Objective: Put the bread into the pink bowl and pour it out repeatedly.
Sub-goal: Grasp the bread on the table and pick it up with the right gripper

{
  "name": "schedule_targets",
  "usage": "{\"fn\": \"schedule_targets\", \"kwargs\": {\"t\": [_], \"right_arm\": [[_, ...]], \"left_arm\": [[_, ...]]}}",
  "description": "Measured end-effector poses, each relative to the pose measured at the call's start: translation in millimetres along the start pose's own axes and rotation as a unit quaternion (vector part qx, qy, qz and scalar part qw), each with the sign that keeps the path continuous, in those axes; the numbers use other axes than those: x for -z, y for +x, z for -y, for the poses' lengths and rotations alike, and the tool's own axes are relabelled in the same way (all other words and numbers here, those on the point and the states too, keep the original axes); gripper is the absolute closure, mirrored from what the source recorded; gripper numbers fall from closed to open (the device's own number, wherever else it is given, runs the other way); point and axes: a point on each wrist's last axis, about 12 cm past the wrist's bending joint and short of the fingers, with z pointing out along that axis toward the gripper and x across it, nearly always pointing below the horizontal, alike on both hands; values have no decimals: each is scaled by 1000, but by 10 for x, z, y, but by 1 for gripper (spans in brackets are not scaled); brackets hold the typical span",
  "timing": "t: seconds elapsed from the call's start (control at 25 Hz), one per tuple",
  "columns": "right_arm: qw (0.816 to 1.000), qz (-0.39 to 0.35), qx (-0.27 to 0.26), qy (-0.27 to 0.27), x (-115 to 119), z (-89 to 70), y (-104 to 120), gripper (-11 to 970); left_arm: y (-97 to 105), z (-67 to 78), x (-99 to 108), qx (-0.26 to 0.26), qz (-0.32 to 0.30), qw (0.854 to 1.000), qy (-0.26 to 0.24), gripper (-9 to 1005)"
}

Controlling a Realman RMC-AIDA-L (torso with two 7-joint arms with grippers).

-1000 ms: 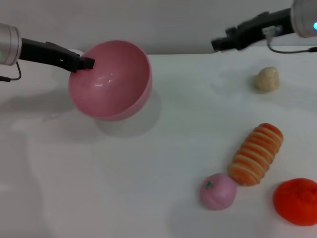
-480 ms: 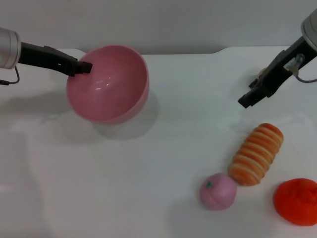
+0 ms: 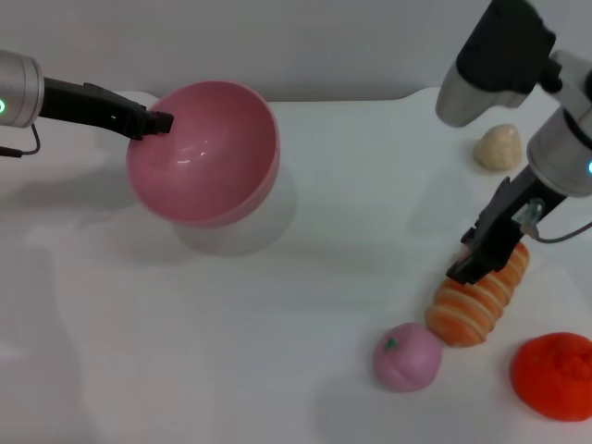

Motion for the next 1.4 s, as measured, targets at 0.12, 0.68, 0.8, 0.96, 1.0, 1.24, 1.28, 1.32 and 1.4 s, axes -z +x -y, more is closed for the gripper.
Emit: {"fn": "schedule_targets", "kwargs": {"t": [0.12, 0.68, 0.8, 0.96, 1.0, 1.24, 1.28, 1.32, 1.4], "right_arm": [[1000, -7, -8, -7, -83, 4, 25, 458], [999, -18, -28, -31, -456, 22, 103, 458], [999, -15, -31, -36, -498, 23, 107, 458], [998, -16, -37, -38, -543, 31, 122, 459], [998, -16, -38, -38, -551, 34, 125, 459], [998, -18, -45, -38, -575, 39, 136, 459], [998, -20, -46, -39, -581, 41, 142, 459], [998, -22, -48, -39, -588, 42, 149, 459], [998, -25, -52, -40, -599, 45, 160, 459]], "left_arm": [[-8, 2, -16, 0, 2, 1000, -3, 958], [-35, 43, -65, -4, 5, 1000, -1, 957], [-35, 48, -69, -4, 5, 1000, 0, 957], [-41, 50, -69, -5, 5, 1000, 1, 957], [-45, 51, -70, -5, 5, 1000, 1, 957], [-49, 59, -79, -9, 2, 1000, 1, 957], [-49, 60, -80, -9, 2, 1000, 1, 957], [-49, 60, -80, -9, 2, 1000, 1, 957], [-51, 60, -79, -9, 2, 1000, 1, 957]]}}
